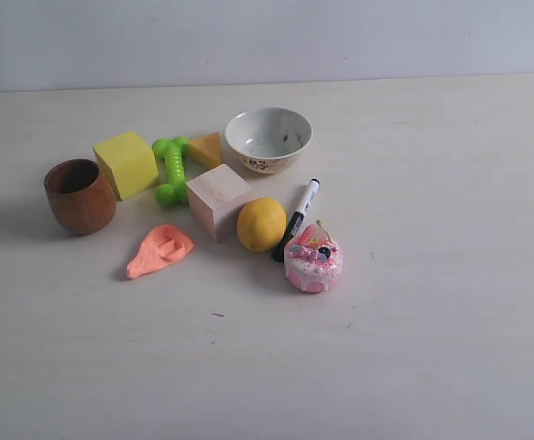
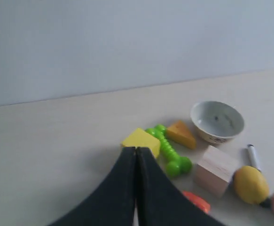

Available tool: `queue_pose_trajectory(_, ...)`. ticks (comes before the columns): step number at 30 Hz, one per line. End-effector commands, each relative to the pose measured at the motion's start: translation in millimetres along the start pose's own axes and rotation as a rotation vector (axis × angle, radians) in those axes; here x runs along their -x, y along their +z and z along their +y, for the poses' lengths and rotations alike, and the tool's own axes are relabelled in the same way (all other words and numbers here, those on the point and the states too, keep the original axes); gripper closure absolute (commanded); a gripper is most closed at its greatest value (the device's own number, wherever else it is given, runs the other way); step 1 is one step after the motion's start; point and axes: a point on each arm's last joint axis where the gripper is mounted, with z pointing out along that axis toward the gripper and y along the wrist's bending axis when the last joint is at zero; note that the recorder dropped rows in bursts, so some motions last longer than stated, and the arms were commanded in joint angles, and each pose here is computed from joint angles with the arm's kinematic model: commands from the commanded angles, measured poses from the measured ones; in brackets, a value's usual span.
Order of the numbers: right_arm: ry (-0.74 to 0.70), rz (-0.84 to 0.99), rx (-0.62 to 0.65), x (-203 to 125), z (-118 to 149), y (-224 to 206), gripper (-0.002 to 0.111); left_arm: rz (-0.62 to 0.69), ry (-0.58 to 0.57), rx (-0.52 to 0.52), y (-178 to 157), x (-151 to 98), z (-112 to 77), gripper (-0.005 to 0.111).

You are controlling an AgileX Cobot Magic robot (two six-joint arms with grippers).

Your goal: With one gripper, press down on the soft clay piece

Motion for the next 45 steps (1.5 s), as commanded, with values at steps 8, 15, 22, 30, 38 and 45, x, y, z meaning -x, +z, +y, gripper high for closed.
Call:
queue_pose_trajectory(8, -0.002, -0.01, -0.005, -0.4, -0.4, -0.1, 0.108, -0.182, -0.047, 0.217, -40.0, -68.8, 7.2, 0.107)
queue_pose_trajectory(15, -0.002, -0.01, -0.005, -0.4, -0.4, -0.1, 0.108, -0.255, -0.077, 0.222, -41.5, -81.1, 6.1, 0.107)
queue_pose_trajectory(22, -0.002, -0.01, -0.005, -0.4, -0.4, -0.1, 0.108, -0.246, -0.056, 0.265, -28.6, -116.7, 10.7, 0.107)
queue_pose_trajectory(30, -0.002, -0.01, -0.005, -0.4, -0.4, -0.1, 0.108, -0.256, -0.113, 0.352, -24.6, -151.8, 17.4, 0.107)
queue_pose_trajectory(38, -0.002, -0.01, -0.005, -0.4, -0.4, -0.1, 0.108, -0.234, -0.117, 0.349, -18.5, -172.0, 17.5, 0.107)
queue_pose_trajectory(45, -0.002, -0.01, -0.005, -0.4, -0.4, -0.1, 0.108, -0.236, -0.133, 0.308, -16.7, -173.8, 15.5, 0.107)
